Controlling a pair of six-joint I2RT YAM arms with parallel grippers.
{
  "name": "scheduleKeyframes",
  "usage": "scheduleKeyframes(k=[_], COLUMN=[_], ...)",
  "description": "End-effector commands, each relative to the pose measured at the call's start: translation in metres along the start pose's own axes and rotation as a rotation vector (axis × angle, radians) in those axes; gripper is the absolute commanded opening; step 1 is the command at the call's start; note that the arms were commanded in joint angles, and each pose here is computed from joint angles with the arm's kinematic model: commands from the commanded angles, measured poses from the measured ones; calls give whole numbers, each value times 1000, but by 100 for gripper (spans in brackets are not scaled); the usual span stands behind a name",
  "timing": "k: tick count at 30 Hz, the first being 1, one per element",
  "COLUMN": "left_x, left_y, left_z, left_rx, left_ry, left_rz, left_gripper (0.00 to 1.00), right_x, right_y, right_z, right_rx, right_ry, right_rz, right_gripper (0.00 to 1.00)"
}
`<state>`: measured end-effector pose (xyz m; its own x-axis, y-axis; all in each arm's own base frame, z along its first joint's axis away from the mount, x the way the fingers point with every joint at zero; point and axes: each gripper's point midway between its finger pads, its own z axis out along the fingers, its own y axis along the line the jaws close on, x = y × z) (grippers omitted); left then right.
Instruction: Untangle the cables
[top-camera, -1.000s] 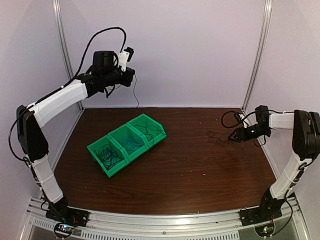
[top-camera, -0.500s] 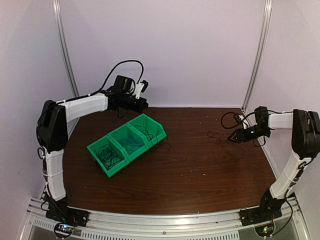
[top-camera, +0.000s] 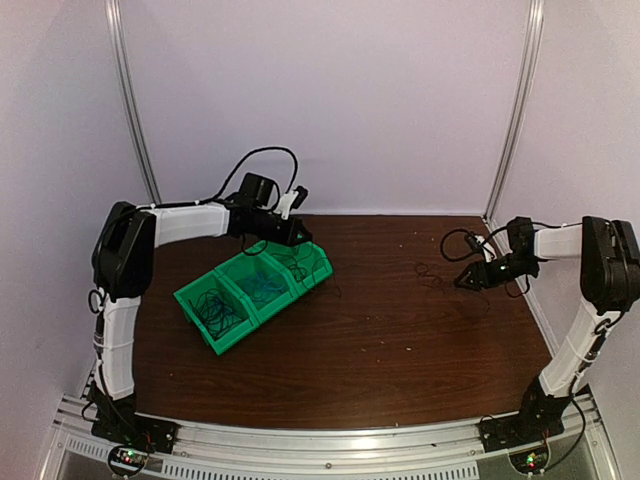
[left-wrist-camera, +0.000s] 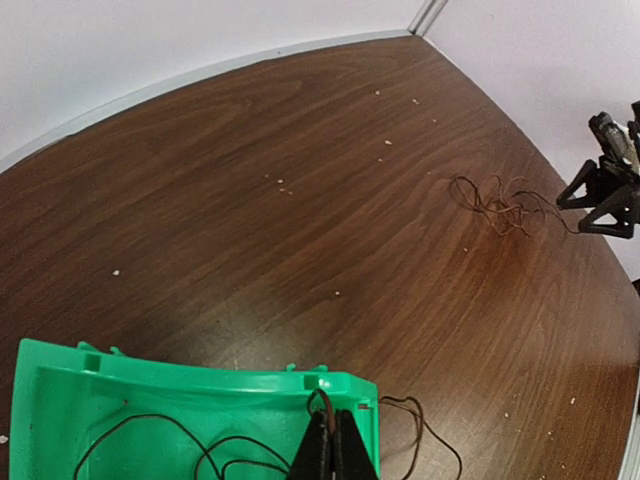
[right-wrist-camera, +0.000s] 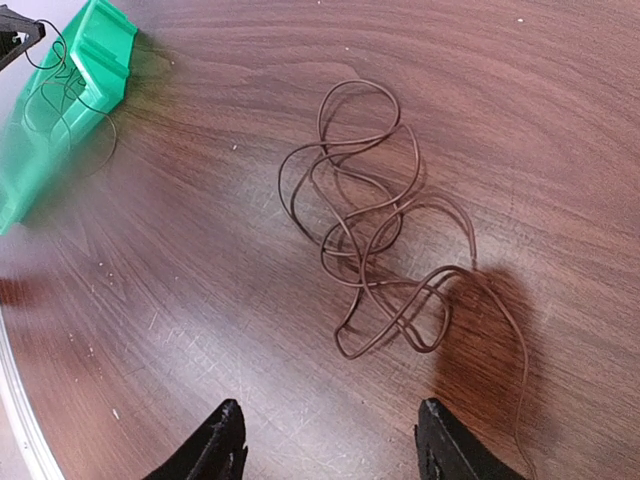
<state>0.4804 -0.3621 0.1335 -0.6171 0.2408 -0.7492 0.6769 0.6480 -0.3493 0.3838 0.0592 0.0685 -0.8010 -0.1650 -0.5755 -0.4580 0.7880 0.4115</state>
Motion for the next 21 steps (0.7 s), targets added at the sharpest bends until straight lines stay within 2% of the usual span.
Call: scheduleKeyframes(k=[1,5,12,17,18,21], left_x=[-5,8,35,33,29,15], left_y=[-18,-8,16,25,24,22], left_z=[10,8,-8,-4,-5,-11], left_rx=[144,123,-36,-77,-79,-93], left_ry=[-51,-14,49,63,55,33], left_rz=[34,17,5,-39,-43,-33], left_gripper=[0,0,0,0,2,28], right_x=[1,2,3,6,6,5], right_y=[3,3,3,2,3,4], right_z=[3,3,5,8,8,6], right_rx=[-20,-23,-27,-41,-42,-41], right_ry=[9,13,15,28,28,24], right_rz=[-4,-1,1,11,11,7], right_gripper=[59,59,60,60,60,61])
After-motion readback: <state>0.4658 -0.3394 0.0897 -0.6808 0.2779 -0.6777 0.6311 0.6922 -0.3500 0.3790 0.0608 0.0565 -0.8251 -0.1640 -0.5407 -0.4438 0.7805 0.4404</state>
